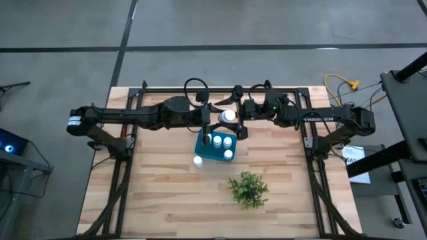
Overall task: Pick and place pill bottles into a basket
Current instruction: Put the white pill bottle in the blue bin
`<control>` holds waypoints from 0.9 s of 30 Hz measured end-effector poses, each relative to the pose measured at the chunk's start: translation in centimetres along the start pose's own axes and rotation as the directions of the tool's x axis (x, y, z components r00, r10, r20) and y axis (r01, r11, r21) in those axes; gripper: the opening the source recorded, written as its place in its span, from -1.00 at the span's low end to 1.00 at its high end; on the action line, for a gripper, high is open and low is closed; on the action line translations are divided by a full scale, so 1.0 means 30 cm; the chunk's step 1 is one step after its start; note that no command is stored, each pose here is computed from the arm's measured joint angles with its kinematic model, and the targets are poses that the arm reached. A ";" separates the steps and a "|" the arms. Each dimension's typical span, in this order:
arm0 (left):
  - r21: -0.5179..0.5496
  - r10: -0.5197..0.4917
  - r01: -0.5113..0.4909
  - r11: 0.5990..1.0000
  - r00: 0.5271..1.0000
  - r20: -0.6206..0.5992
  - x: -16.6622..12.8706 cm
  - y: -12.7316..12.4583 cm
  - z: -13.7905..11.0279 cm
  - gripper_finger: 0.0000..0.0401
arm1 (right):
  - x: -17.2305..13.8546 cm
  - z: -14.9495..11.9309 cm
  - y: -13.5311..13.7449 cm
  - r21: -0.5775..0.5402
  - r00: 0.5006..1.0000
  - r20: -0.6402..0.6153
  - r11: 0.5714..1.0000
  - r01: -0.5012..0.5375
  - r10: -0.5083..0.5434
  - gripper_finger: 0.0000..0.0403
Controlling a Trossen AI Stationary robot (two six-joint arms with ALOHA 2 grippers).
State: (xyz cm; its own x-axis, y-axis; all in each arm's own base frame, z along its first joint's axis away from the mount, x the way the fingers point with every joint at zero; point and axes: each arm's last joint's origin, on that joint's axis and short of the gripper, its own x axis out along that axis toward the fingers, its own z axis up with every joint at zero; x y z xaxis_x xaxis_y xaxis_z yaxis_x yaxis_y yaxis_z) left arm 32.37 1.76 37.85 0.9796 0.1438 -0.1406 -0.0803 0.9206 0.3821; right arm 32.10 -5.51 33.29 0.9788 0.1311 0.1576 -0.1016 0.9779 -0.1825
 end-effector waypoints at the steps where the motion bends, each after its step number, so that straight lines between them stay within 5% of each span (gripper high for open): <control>1: 0.000 -0.001 0.001 1.000 1.000 0.005 0.000 0.000 0.002 -0.23 | 0.003 0.007 -0.001 -0.003 1.000 -0.003 1.000 -0.012 0.012 0.63; 27: -0.005 0.002 -0.002 1.000 1.000 0.030 -0.035 0.009 0.017 -0.23 | -0.048 0.049 0.014 -0.052 1.000 0.029 0.999 -0.009 0.011 0.62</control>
State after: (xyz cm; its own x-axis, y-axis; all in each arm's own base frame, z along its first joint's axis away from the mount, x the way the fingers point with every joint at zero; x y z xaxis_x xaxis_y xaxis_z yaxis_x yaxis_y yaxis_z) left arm 31.42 1.67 38.55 0.9845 0.1343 -0.1123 -0.0827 0.9222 0.3778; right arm 30.39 -5.06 34.41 0.9721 0.1464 0.1835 -0.1015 0.9670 -0.2338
